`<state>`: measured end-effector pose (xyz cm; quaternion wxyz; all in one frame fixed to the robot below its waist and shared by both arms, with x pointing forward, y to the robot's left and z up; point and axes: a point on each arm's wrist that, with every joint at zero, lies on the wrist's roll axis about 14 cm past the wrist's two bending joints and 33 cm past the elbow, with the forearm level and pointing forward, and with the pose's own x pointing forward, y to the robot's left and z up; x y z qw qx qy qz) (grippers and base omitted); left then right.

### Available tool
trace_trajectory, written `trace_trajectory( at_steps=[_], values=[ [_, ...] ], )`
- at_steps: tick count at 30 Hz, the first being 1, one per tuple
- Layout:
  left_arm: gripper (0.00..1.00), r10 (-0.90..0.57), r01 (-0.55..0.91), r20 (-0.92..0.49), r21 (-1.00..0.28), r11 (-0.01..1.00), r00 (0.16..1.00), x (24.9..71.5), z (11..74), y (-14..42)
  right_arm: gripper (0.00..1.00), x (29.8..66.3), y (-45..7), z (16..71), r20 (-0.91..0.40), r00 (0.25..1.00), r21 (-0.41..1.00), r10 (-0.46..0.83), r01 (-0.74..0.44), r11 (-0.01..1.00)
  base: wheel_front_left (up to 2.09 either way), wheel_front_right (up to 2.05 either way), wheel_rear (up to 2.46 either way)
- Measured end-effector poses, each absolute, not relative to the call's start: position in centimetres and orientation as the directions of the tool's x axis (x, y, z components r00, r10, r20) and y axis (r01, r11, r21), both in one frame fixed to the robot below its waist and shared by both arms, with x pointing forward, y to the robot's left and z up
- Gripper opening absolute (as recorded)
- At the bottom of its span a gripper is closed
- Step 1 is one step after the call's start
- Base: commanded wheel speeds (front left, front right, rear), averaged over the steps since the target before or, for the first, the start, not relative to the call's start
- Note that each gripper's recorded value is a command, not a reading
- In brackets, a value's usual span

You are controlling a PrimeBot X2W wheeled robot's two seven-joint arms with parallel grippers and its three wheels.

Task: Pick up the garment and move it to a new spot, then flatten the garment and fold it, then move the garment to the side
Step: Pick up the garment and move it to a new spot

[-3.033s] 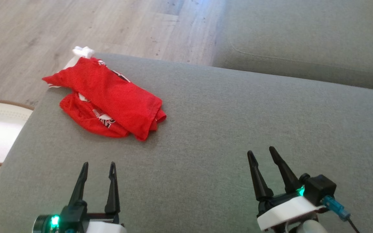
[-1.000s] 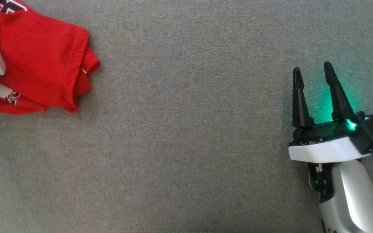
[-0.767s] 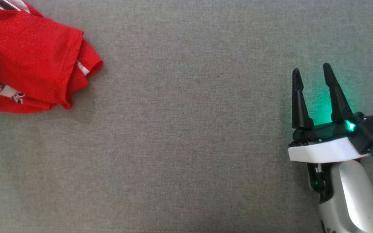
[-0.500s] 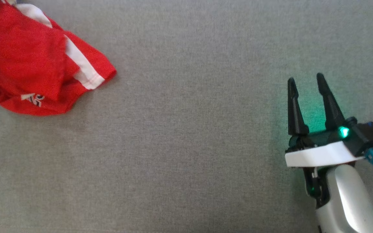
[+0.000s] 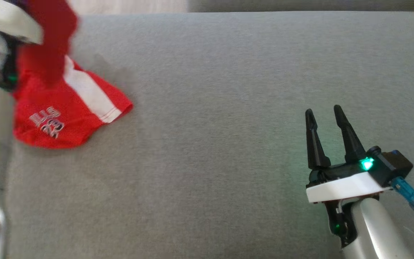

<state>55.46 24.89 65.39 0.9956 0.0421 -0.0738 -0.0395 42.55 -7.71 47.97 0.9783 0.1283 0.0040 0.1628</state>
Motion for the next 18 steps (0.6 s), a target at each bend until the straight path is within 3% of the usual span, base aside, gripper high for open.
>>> trace_trajectory(
  at_steps=[9, 18],
  values=[
    [0.00, -0.376, 0.397, 0.180, -0.095, 0.913, 0.909, 54.1, 64.1, 8.4, 1.00, 40.8, -10.7, 49.9, 0.075, 0.968, 0.262, 0.240, -0.251, 0.932, 0.00, 0.00, 0.00],
    [0.00, -0.506, 0.557, 0.249, -0.217, 0.802, 0.826, 53.1, 64.7, -2.6, 1.00, 39.2, -14.8, 51.3, 0.104, 0.987, 0.271, 0.121, -0.145, 0.952, 0.00, 0.00, 0.00]
  ],
)
